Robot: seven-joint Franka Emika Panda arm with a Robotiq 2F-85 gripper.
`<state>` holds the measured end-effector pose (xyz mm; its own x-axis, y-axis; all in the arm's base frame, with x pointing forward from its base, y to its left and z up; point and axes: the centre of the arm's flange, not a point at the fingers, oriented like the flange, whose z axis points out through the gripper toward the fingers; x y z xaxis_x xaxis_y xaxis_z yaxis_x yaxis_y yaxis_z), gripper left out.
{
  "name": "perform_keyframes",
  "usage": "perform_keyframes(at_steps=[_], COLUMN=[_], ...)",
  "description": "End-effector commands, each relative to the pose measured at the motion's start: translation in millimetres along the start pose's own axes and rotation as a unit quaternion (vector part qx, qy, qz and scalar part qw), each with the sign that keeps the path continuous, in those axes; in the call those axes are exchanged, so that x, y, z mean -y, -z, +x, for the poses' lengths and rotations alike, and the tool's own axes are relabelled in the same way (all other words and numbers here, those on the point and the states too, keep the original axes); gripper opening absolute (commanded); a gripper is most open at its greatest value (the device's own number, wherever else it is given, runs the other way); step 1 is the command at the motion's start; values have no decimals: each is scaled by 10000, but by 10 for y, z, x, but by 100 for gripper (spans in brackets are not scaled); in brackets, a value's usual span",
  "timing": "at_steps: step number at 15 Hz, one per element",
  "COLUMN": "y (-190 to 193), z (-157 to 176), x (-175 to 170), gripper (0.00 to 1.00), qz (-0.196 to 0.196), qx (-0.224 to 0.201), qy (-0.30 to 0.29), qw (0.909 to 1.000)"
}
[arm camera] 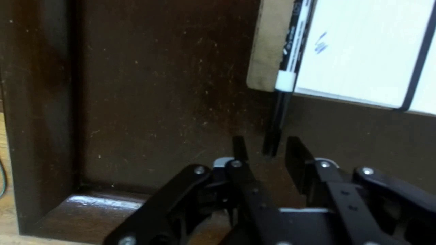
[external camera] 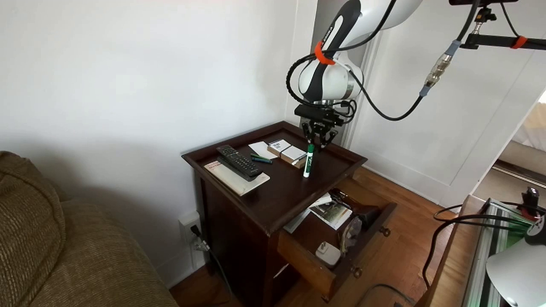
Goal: Place the black marker on the notepad
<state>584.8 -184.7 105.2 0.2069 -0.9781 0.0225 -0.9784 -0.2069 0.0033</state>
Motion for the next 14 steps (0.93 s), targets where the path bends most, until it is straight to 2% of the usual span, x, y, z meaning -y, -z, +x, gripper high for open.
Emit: perform_keyframes(at_steps=[1,2,3,9,10,11,14], y=[-15,-13,-11,-27,-25,-33,-59], z=[3,-1,-5,-14,-11,-5,-9], x=[-64,-62,-62,-59,-56,-52,-46], gripper=[6,1,0,0,26,27,47], qz=[-10,-1,0,1,28,37,26], qx=[50,56,62,90,116,125,163], qy=[253,293,322,439,477,489,565], qw=[9997,9996,9995,9990,9988,9987,9983])
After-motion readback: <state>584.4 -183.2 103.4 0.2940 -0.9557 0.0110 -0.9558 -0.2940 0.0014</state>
